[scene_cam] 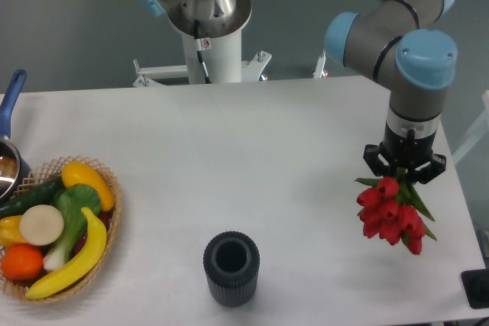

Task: Insert the flowers into the vase
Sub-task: 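Hold the red tulip bunch in the gripper and begin lifting it, then carry the red tulips toward the dark grey vase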

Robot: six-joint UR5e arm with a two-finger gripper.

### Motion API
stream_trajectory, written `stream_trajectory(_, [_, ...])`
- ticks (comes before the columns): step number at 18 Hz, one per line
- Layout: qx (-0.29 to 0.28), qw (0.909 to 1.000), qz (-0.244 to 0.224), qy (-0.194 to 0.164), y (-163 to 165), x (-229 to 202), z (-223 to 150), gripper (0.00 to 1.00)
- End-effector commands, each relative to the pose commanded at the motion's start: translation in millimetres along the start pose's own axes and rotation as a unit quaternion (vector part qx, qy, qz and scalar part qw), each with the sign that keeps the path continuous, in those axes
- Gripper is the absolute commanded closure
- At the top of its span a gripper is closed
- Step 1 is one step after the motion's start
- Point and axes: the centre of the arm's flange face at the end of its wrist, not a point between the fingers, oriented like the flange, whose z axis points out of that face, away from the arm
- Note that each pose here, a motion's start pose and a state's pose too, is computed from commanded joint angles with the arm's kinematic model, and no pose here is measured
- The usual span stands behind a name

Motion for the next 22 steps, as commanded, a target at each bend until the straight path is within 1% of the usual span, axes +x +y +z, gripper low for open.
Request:
stream_trajectory(3, [0.068,0.9972,0.008,0.029,-19,19,-22,1.0])
stream_trajectory(5, [0.1,0.994,0.021,0.038,-29,34,-40,1.0])
stream_trajectory(8, [0.173,0.9827,0.033,0.056,-48,49,-54,1.0])
stream_trajectory(9, [0.191,0.9788,0.031,0.068,-53,51,-57,1.0])
stream_trajectory(12, [0.23,0.9658,-0.014,0.119,-63,63,-60,1.0])
stream_trajectory(13, [0.238,0.9627,-0.018,0.128,-65,65,-61,1.0])
stream_trajectory(15, [0.25,0.9589,-0.014,0.135,-69,69,-64,1.0])
stream_trajectory(16, [0.26,0.9547,-0.011,0.144,-73,73,-65,1.0])
stream_trajectory(17, [0.276,0.9483,-0.009,0.157,-75,75,-68,0.98])
stream_trajectory(18, [0.291,0.9412,-0.009,0.171,-77,77,-70,0.96])
stream_trajectory(20, [0.327,0.9261,0.0,0.188,-82,78,-77,0.95])
stream_trajectory(21, [0.341,0.9208,0.008,0.189,-86,79,-77,0.95])
stream_trajectory(22, [0.347,0.9182,0.013,0.191,-89,80,-74,0.95])
